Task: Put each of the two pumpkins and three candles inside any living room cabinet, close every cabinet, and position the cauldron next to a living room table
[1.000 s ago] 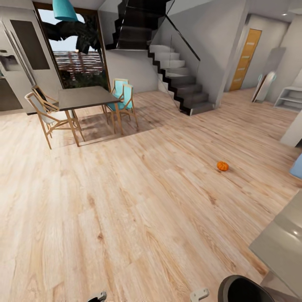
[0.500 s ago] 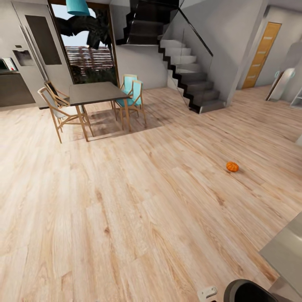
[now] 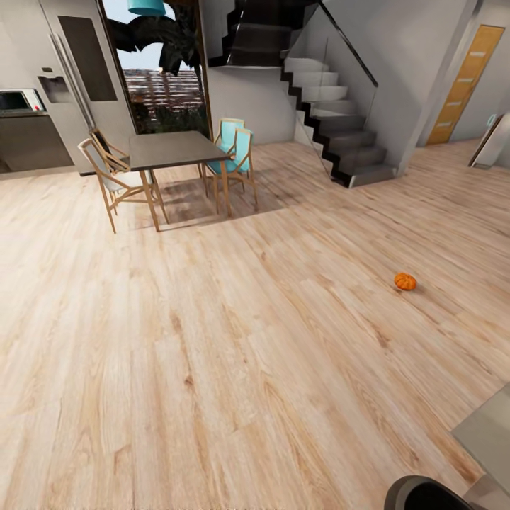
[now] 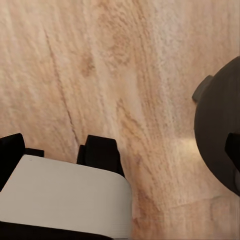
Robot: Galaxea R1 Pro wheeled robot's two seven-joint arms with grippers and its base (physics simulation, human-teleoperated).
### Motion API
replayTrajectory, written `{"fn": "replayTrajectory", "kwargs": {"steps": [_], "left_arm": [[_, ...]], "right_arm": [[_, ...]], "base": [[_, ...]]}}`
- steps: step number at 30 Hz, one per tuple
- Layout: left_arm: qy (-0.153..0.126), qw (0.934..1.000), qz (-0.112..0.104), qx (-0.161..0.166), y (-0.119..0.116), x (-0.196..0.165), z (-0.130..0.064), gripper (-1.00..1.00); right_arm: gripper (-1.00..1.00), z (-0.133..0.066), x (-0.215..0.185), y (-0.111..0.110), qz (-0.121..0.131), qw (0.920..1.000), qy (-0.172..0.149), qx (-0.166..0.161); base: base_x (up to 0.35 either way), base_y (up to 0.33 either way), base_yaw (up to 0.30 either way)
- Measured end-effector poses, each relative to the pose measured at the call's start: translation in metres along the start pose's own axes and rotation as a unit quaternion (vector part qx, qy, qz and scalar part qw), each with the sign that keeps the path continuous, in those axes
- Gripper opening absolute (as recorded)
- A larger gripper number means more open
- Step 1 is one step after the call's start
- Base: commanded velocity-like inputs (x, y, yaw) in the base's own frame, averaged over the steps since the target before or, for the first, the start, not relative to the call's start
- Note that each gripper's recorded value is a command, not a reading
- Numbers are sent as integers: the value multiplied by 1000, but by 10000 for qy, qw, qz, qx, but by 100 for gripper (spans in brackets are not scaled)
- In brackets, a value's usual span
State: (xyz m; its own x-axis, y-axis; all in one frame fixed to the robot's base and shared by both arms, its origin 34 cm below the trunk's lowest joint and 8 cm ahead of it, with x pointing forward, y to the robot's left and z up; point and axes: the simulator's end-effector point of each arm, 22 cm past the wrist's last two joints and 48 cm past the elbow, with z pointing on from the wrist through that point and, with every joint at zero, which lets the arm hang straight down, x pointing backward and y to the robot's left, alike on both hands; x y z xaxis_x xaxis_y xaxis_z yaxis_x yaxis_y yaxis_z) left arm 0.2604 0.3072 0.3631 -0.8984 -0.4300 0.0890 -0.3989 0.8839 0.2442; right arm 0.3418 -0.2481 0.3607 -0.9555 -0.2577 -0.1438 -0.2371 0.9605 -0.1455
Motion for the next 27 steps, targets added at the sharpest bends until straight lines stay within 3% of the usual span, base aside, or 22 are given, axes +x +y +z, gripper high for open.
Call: {"fn": "replayTrajectory", "kwargs": {"steps": [6, 8, 10, 27], "left_arm": [[44, 9994, 38, 328, -10, 6, 3, 100], [29, 9974, 40, 718, -25, 5, 2, 100], [33, 9965, 40, 833, -29, 5, 2, 100], [53, 9963, 41, 857, -29, 7, 3, 100]], "right_arm": [[100, 2, 7, -3, -6, 10000, 68, 10], [100, 3, 14, -17, -10, 9999, 116, 98], [100, 4, 16, -18, -17, 9999, 134, 104], [100, 4, 23, -14, -40, 9998, 184, 54]], "base": [[0, 0, 100], [0, 0, 85], [94, 24, 84], [317, 9, 31]]}}
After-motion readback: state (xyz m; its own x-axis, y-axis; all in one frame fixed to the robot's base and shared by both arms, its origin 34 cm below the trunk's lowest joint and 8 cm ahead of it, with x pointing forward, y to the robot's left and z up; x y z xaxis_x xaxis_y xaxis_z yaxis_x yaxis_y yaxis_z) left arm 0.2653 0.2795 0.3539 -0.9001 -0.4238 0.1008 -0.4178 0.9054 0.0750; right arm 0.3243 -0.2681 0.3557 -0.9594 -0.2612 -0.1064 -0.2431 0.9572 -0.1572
